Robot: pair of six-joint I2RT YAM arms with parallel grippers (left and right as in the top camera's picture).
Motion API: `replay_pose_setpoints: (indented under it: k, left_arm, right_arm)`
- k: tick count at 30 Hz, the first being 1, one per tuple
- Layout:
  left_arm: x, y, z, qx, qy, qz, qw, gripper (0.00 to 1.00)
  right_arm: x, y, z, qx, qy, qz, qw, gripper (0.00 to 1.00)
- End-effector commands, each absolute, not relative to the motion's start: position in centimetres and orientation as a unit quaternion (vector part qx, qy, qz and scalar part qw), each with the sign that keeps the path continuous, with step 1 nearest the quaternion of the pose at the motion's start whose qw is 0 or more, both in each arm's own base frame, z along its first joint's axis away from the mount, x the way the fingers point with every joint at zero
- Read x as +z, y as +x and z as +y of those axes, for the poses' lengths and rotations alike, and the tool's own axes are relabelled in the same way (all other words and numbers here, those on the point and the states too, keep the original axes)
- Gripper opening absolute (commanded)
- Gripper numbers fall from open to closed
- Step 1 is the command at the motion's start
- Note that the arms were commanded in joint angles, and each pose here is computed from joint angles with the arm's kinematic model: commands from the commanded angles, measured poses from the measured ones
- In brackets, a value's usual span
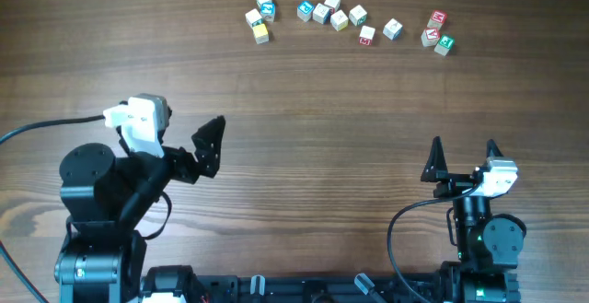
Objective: Form a horizontal line
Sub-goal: 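Reach the left gripper forward and grasp the white Z block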
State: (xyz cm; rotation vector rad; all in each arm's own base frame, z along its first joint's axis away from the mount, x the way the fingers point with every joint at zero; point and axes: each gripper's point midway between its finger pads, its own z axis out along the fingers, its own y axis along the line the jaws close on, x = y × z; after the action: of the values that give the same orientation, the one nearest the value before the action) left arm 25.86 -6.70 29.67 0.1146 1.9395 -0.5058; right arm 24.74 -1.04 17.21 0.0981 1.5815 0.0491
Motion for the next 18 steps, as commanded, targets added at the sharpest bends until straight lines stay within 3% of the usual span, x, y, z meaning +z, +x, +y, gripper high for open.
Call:
replay_pose_setpoints:
  k: [1,10,15,18]
  left_arm:
    - [31.6,25.2,-8.7,-0.259,0.094,0.789,0.549,1.00]
    - [37.0,28.8,-8.4,-0.269,0.070,0.768,0.577,1.00]
    - [39.6,35.3,-8.4,-0.272,0.052,0.804,0.527,1.00]
    - [39.2,40.2,-7.4,-0.216,0.016,0.841,0.496,1.00]
  right_arm:
    - [17.3,24.7,-0.9,0.031,0.045,0.708,0.704,1.00]
    - [17.3,24.7,-0.9,0.032,0.045,0.708,0.704,1.00]
    - [17.3,24.7,-0.9,0.031,0.045,0.708,0.704,1.00]
    - [17.3,24.7,-0.9,0.031,0.045,0.708,0.704,1.00]
